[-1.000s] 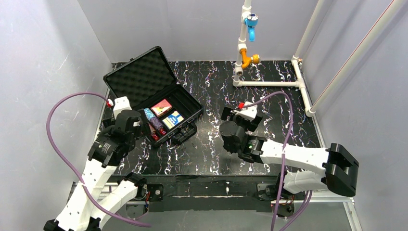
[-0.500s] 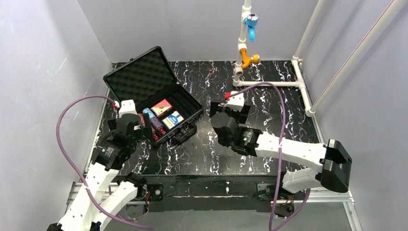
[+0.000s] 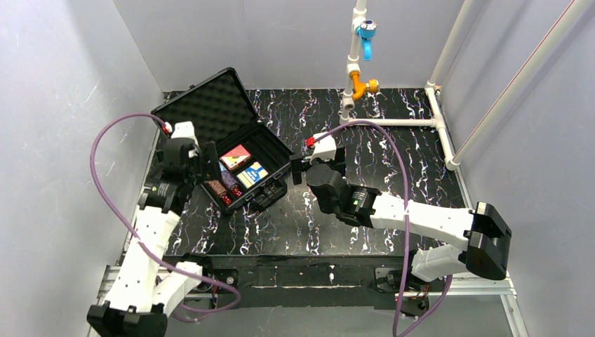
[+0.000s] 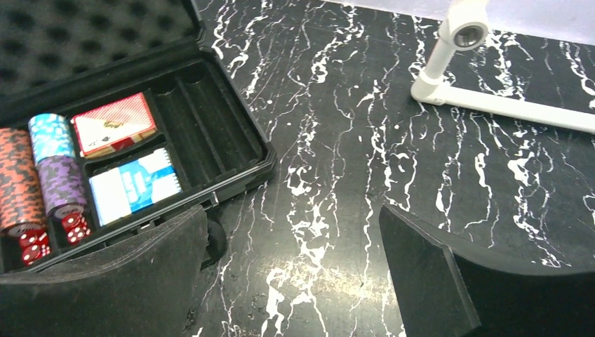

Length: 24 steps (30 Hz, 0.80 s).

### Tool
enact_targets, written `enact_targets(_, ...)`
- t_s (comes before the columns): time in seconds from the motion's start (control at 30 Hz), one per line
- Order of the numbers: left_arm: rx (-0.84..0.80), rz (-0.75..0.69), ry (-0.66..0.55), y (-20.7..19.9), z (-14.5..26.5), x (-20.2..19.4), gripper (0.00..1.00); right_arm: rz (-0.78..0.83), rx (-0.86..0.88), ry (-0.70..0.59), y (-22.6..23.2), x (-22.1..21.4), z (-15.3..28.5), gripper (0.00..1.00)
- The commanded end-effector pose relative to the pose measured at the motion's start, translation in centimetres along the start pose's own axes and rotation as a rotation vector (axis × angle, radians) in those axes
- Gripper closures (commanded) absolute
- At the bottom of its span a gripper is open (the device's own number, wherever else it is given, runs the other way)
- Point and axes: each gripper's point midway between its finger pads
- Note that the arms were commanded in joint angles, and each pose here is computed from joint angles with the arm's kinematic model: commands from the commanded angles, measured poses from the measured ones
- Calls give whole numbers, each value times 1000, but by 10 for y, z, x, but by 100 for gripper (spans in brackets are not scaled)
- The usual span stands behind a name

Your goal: Pack up texas hold em set

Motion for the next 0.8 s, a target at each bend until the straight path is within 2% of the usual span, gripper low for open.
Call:
enact_targets(0.0,-41,60,-47,-2,-6,43,2,-11,77,-23,13,12,0,0)
enact_targets(0.17,-31,223,-55,17,-20,79,2,-7,91,3,14,3,-3,0)
enact_targets(0.33,-138,376,-44,24,-44,111,2,-17,106,33,16,-7,-8,0)
enact_targets(0.53,-140,448,-79,45,-71,147,2,-37,141,44,24,-12,-11,0)
enact_targets(0.77,-180,519,-47,64,-114,174,6,-56,177,44,29,-17,-9,0)
Point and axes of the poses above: each gripper's point midway between its finger pads, its own z axis back along the fingers, its own y axis along the line the jaws close on, x = y × z, and after that the axes turned 9 degrees about z, right-handed
